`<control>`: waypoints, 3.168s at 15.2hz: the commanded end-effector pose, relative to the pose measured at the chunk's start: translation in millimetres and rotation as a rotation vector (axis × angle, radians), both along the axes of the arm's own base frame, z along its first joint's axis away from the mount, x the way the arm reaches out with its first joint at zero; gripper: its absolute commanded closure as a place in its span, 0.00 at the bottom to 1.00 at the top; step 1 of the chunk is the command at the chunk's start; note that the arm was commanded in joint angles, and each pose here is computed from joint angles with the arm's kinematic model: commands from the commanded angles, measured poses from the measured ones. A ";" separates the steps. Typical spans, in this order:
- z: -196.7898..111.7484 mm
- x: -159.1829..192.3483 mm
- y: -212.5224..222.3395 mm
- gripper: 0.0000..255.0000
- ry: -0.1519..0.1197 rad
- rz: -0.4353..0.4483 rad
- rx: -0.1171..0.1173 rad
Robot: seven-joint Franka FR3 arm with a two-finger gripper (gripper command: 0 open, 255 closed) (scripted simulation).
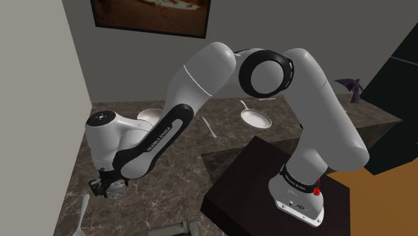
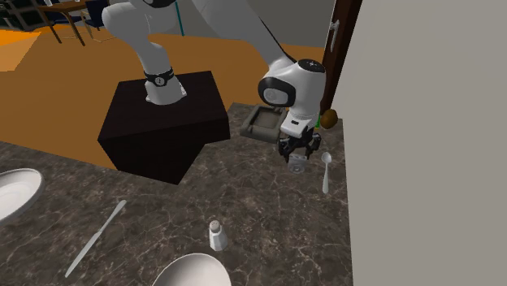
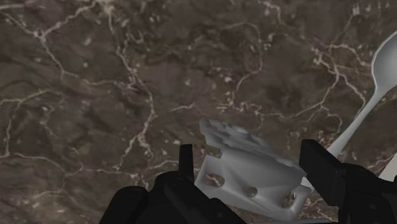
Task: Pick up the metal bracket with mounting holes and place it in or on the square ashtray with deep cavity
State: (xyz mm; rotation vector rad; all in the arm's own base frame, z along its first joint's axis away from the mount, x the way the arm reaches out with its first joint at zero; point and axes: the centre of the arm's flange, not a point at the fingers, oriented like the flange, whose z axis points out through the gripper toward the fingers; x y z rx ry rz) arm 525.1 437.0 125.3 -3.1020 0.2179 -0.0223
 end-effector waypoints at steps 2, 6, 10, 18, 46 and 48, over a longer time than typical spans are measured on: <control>14.5 0.0 0.6 1.00 0.000 0.000 0.000; 35.6 0.0 0.6 1.00 0.000 0.000 0.000; 56.8 0.0 0.6 1.00 0.000 0.000 0.000; 99.0 0.0 0.6 1.00 0.000 0.000 0.000; 146.5 -328.3 5.5 1.00 0.000 0.000 0.000; 142.2 -337.9 5.7 1.00 0.000 0.000 0.000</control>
